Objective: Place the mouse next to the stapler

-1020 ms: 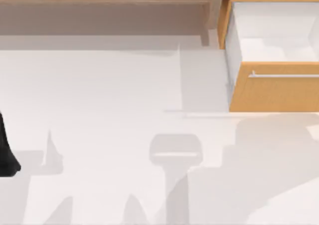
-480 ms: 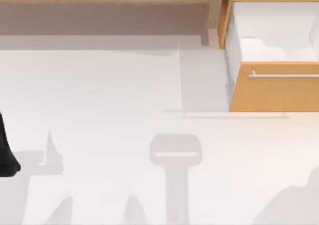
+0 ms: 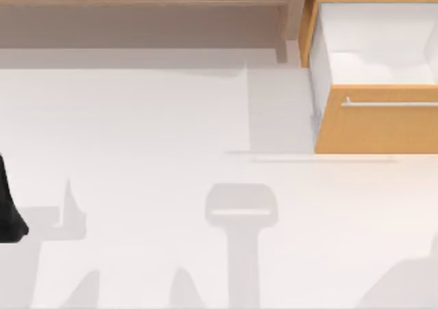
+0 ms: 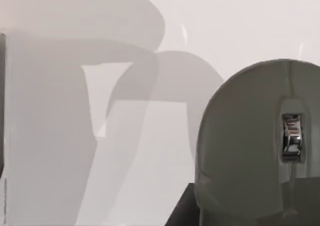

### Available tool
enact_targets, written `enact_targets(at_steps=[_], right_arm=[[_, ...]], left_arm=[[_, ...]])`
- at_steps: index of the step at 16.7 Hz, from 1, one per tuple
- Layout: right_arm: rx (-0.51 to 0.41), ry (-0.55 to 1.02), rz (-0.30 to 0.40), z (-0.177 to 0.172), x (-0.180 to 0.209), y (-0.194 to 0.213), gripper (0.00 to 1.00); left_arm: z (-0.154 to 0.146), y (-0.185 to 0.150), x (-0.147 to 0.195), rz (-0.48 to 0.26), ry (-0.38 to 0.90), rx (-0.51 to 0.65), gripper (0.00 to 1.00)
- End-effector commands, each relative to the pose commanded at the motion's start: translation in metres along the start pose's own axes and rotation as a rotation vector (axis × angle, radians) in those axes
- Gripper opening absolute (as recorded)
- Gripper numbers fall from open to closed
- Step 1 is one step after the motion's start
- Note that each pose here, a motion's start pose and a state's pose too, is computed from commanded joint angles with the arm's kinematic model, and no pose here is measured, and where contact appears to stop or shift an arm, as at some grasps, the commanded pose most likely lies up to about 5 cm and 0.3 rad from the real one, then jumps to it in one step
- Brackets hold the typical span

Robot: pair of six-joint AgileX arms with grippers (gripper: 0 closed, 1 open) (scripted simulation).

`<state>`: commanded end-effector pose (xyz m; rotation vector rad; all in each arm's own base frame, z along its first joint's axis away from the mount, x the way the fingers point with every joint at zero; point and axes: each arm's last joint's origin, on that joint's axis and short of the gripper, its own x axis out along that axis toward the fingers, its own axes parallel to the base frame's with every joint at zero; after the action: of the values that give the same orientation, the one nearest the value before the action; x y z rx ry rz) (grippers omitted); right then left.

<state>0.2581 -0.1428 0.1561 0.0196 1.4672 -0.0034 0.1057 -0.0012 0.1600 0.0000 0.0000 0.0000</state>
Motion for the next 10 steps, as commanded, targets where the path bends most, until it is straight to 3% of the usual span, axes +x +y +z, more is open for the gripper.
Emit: enact_targets(at_steps=[10], right_arm=[[-0.003,-0.055,-0.026,0.0044,-0.0084,-0.0015,0.0]], left_arm=[[0.0,0.0,0.0,0.0,0.0,0.0,1.0]])
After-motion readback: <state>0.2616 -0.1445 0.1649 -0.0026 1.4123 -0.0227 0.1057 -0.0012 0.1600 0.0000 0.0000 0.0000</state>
